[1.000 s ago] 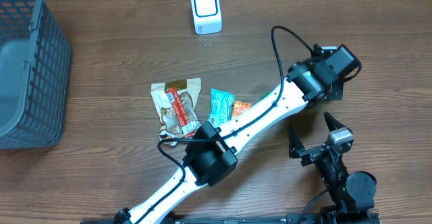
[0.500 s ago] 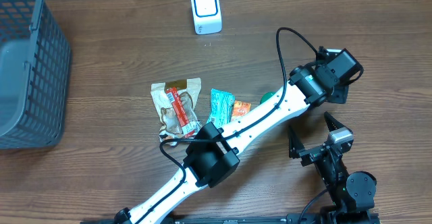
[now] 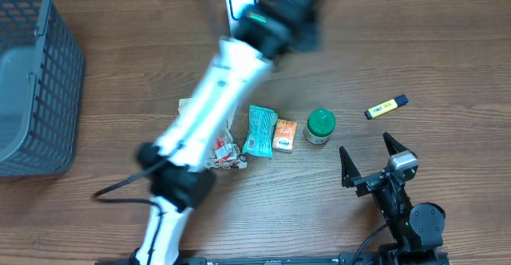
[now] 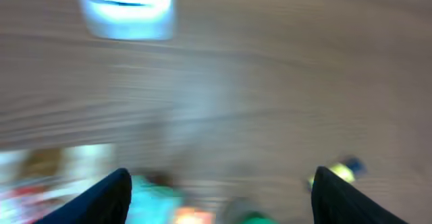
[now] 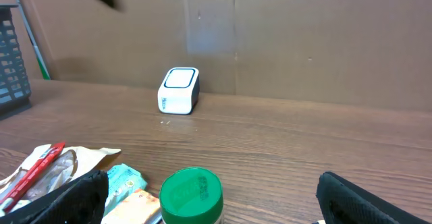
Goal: Scan the item barcode
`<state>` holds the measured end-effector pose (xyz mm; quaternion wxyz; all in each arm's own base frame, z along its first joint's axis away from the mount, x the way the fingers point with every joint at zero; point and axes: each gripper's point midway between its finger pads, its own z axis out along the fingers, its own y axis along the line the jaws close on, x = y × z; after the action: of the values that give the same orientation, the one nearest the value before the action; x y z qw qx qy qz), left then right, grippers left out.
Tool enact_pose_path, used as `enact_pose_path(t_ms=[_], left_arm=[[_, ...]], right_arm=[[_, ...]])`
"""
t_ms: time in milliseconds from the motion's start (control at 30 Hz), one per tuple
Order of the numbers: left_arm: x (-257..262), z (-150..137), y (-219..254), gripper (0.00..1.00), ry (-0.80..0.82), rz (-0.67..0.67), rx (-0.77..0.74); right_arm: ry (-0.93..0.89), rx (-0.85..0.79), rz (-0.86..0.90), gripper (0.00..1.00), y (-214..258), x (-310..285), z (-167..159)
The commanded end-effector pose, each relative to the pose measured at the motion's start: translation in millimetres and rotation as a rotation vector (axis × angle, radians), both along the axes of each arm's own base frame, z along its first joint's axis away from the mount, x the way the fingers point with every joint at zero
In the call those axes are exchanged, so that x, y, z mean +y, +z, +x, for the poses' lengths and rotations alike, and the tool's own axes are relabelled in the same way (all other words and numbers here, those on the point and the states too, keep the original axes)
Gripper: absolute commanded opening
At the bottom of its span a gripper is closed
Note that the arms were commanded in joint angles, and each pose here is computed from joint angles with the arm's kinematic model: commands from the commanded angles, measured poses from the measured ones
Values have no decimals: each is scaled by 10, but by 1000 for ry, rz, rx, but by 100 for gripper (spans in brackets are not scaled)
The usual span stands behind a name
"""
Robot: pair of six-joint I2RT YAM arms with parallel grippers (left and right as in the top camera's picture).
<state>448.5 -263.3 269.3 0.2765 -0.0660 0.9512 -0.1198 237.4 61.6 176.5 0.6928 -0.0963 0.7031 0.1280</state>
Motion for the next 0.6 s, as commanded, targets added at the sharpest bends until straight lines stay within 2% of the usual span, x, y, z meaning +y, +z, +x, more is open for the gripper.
enact_pose_path(t_ms=[0, 200, 300, 333, 467, 500, 567], left_arm=[[906, 111, 97, 74, 103, 100, 28], [2270, -50, -147, 78, 343, 178, 249], [2748, -111, -181, 80, 440, 169, 294], [2868, -119, -192, 84, 467, 157, 302], [3239, -162, -218, 86, 547, 128, 322], [3310, -173, -218, 100, 564, 125, 323], [3395, -187, -220, 100, 583, 113, 326]], right_arm=[[-17, 0, 6, 100, -24, -32, 11], [-17, 0, 6, 100, -24, -32, 11], [-17, 0, 6, 100, -24, -33, 11], [-17, 0, 6, 100, -24, -32, 11], [-17, 0, 6, 100, -24, -32, 11], [-17, 0, 6, 100, -24, -32, 11], [-17, 0, 6, 100, -24, -32, 11]])
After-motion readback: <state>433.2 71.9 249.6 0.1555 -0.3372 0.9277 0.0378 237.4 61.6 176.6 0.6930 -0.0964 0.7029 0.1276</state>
